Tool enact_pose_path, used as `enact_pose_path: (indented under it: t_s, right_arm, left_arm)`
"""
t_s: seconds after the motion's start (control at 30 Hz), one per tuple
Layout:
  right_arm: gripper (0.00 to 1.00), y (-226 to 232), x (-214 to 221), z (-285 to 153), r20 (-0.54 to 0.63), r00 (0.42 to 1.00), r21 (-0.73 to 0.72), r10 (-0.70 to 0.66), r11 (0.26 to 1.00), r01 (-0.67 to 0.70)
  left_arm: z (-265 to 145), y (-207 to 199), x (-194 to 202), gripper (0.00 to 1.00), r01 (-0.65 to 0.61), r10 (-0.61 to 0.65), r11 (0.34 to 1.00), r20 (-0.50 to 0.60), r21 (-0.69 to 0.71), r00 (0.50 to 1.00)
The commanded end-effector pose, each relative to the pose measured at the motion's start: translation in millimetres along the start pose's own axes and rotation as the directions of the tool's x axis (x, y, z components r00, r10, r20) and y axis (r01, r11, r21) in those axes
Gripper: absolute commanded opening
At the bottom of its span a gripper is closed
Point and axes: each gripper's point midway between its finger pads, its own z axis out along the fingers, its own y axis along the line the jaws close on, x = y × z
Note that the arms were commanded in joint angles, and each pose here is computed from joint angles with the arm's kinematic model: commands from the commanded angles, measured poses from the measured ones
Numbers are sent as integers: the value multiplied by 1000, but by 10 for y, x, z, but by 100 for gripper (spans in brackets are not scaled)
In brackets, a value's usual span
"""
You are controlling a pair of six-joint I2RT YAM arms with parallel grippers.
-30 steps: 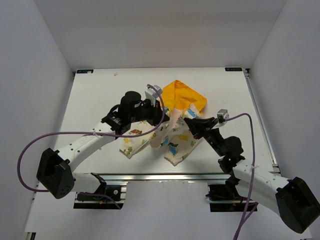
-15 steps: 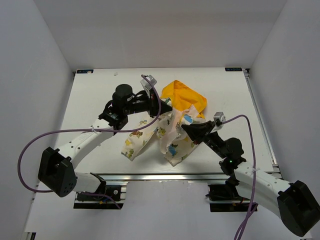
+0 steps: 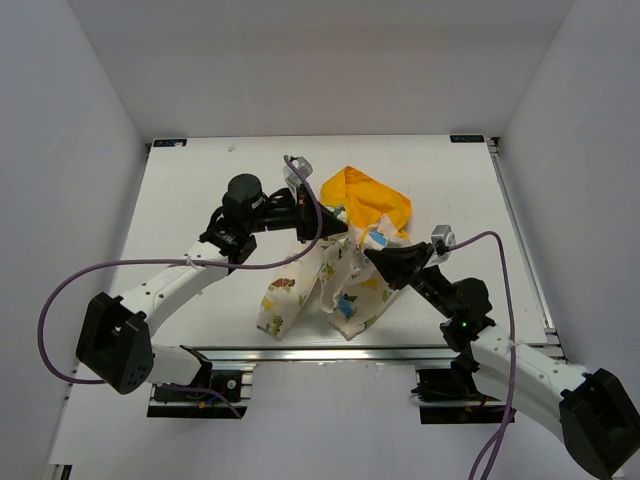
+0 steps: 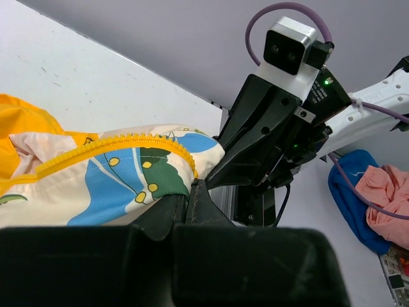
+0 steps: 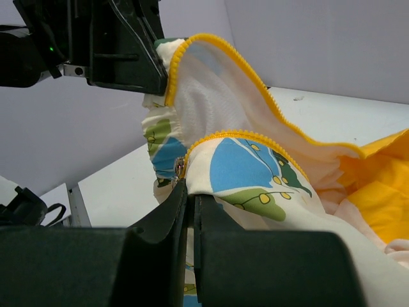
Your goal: Zip up the jacket
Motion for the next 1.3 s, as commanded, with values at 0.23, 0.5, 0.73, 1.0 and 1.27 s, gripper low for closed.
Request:
enact_pose_path:
  t_s: [0.23,0.5,0.73,1.0,1.27]
  right_arm:
    - [0,91,-327,76,95,995,-33,-37,999,40]
    - [0,69,-328,105,98,994,-25,-39,999,42]
    - [0,70,-360,149,123,992,-34,-27,999,32]
    - [0,131,-446,164,151,988,-60,-26,998,35]
    - [0,167,-422,156,142,990,-81,-14,996,26]
  left_arm:
    - [54,90,148,11,55,-54,998,-42,18,998]
    - [52,10,186,11,75,-71,995,-47,72,996]
    - [46,-54,216,10,93,-89,989,-46,116,995]
    - [64,-23,266,10,116,-110,986,-58,119,992]
    - [69,-15,254,9,119,-114,986,-54,113,992]
